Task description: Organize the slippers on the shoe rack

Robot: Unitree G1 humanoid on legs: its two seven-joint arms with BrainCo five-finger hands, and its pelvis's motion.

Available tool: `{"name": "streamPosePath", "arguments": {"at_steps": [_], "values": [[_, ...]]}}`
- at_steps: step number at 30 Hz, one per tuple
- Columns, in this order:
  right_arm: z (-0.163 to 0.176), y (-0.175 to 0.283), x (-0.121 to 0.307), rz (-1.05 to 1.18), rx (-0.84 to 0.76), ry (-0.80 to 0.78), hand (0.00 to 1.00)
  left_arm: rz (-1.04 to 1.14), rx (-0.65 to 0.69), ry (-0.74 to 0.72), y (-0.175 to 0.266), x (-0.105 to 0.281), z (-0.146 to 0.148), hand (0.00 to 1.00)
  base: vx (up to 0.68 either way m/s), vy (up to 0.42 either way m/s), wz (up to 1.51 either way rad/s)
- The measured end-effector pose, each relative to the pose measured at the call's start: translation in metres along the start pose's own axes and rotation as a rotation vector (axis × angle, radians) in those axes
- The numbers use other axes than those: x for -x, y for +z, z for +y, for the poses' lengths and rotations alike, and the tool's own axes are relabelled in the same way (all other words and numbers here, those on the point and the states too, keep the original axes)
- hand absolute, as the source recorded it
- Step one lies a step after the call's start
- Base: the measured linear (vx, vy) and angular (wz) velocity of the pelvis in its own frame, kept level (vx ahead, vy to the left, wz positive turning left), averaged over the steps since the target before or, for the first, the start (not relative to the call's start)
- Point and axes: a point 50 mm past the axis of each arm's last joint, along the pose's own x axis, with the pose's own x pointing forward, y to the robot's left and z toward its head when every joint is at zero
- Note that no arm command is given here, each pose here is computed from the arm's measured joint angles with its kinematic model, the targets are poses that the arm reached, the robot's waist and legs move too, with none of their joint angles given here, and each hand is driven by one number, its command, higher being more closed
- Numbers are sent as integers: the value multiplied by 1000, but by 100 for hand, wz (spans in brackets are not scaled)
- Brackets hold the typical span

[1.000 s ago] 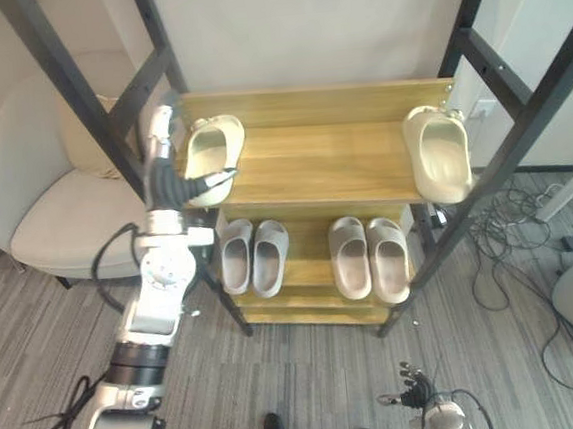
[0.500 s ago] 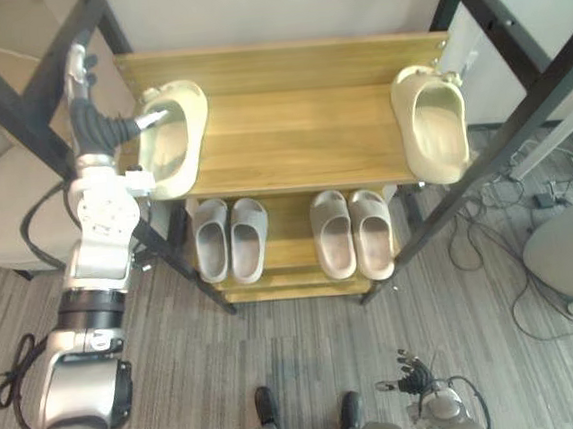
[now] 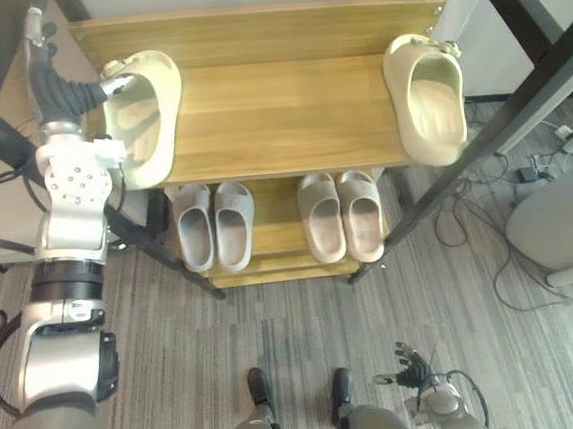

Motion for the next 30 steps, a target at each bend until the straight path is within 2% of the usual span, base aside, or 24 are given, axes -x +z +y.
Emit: {"name": "streamPosePath", "arguments": {"at_steps": [10, 17, 20, 21, 26, 30], "values": [[0, 9, -1, -42, -29, -1, 0, -6, -121, -21, 2, -14, 8, 0, -31, -4, -3], [3, 11, -1, -52, -42, 5, 0, -46, -280, -66, 8, -22, 10, 0, -11, -2, 0], [3, 12, -1, -53, -52, 6, 0, -37, -309, -70, 7, -25, 10, 0, -32, -2, -2], [3, 13, -1, -56, -70, 5, 0, -43, -343, -72, 7, -25, 11, 100, -30, -1, -5], [2, 20, -4, -79, -73, 4, 0, -60, -485, -107, 10, -33, 16, 100, -31, -3, -4], [2, 26, -4, -106, -72, 9, 0, -71, -516, -111, 13, -36, 20, 100, -27, -1, -3]]}}
